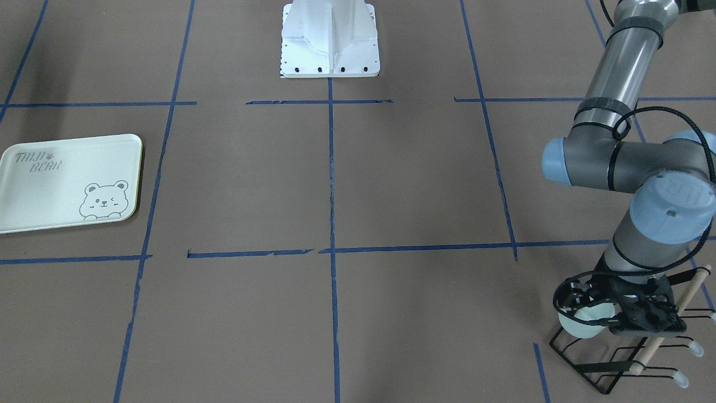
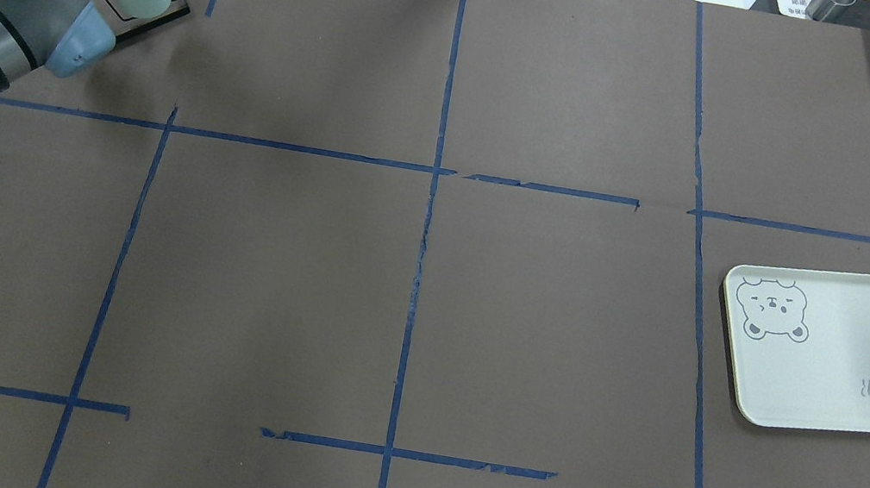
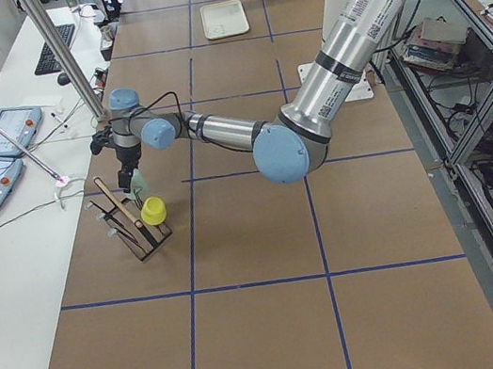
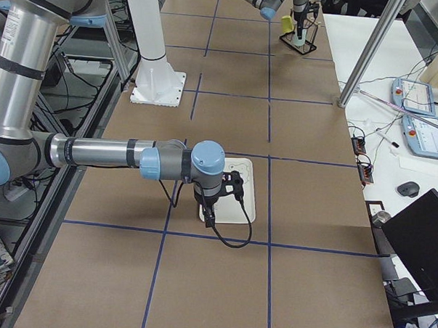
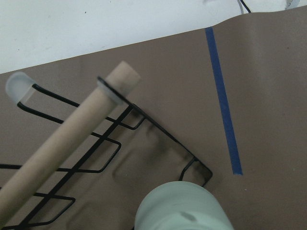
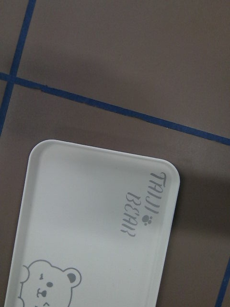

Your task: Left arm grabs green cup and hands to right arm on tray

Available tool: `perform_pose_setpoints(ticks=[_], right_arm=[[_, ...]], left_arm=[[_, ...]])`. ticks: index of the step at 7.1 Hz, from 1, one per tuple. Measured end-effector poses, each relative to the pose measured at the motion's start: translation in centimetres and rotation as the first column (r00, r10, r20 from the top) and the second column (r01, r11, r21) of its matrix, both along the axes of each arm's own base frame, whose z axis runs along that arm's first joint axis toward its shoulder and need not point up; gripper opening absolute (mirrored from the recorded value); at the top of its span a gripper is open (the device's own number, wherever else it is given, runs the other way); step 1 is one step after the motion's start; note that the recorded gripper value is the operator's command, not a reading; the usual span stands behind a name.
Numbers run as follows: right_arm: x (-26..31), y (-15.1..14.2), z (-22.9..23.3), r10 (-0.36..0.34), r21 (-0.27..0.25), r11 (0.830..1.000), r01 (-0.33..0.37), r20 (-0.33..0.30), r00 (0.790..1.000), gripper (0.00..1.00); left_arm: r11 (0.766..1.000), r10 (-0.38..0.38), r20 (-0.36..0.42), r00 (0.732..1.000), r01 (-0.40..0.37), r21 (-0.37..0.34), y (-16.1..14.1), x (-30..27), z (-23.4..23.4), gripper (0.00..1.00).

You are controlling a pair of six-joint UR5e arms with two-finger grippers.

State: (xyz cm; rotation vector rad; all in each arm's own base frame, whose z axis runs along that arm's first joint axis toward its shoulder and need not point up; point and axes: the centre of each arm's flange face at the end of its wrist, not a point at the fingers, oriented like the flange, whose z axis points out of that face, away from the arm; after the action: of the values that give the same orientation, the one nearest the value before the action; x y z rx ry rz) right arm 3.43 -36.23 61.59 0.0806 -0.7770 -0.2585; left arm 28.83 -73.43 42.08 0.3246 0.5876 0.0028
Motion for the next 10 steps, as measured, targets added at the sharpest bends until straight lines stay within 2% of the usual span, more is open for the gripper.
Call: perform_pose_setpoints(ticks=[4,5,6,8,10], right_arm=[[0.0,0.0,0.0,0.000,0.000,1.000,0.000,0.000,1.000,1.00],[0.0,0.0,0.0,0.000,0.000,1.000,0.000,0.000,1.000,1.00],[0.0,0.0,0.0,0.000,0.000,1.000,0.000,-0.001,1.000,1.00],[0.0,0.0,0.0,0.000,0.000,1.000,0.000,-0.001,1.000,1.00],[0.0,0.0,0.0,0.000,0.000,1.000,0.000,-0.001,1.000,1.00]], left_arm=[[1.000,-0.003,-0.006,1.000,0.003,0.006,-0.1,0.1,-0.6,0.99],[1.000,-0.002,-0.007,1.000,0.002,0.006,-0.1,0.1,-0.6,0.58],[1.000,-0.002,-0.008,1.000,0.002,0.006,-0.1,0.1,-0.7,0.26],[1.000,-0.003,-0.014,1.000,0.003,0.010,-0.1,-0.2,-1.3,0.13],[1.000,-0.010,-0.069,0.998,0.010,0.000,0.3,-3.7,-4.8,0.13]])
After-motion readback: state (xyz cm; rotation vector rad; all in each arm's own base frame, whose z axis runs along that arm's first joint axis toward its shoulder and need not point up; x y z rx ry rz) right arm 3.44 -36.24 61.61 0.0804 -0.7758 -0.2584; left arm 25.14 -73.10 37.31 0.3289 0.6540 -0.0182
